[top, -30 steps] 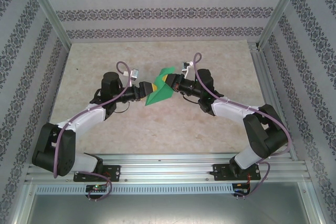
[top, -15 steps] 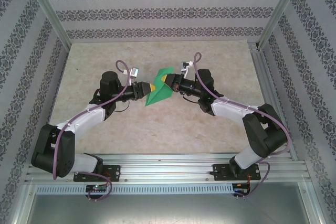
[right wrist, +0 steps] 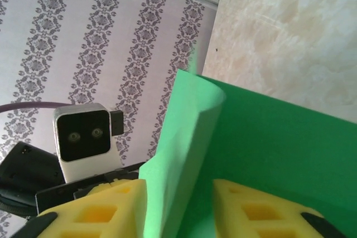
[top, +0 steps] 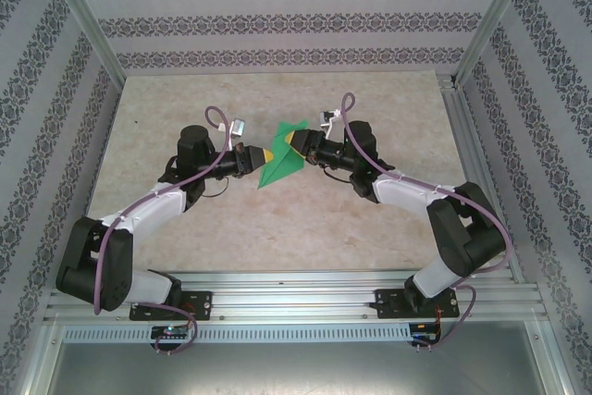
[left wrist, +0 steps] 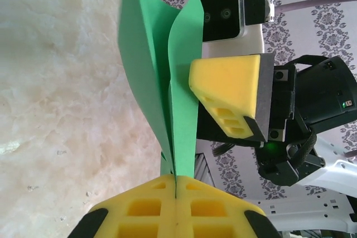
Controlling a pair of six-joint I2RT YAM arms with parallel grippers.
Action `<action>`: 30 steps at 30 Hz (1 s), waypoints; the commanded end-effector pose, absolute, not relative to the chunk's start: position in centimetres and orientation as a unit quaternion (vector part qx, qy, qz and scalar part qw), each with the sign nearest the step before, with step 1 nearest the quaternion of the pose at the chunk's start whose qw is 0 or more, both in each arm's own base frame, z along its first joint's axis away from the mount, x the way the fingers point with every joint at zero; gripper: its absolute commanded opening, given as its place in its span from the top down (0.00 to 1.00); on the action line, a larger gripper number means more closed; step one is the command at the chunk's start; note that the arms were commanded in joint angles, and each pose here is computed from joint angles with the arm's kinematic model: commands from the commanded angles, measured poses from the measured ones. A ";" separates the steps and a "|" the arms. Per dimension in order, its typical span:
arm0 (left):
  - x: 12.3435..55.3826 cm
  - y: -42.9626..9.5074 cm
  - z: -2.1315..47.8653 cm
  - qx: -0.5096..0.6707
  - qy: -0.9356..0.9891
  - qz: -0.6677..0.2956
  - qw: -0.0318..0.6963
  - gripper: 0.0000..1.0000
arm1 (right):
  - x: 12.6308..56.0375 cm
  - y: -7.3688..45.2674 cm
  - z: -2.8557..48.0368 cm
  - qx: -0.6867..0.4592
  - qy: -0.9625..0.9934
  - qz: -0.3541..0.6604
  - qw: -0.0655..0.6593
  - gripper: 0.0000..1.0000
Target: Fold a paper plane with a square sheet of paper (pick it up from the middle)
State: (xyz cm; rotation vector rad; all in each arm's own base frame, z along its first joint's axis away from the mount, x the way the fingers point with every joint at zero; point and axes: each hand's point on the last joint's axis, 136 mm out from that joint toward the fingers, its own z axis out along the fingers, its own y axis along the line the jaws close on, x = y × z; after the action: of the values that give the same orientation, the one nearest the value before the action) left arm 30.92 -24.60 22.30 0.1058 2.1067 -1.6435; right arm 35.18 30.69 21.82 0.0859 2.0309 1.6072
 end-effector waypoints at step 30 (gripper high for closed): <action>35.1 -17.6 12.2 0.166 0.894 0.316 0.272 0.90 | 32.3 14.8 16.0 0.185 0.859 0.278 0.387 0.35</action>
State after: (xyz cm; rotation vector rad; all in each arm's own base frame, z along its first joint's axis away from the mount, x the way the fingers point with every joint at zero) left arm 35.00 -17.85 10.89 0.4192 2.4871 0.7032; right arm 32.54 17.17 16.74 0.3848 2.1983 0.7993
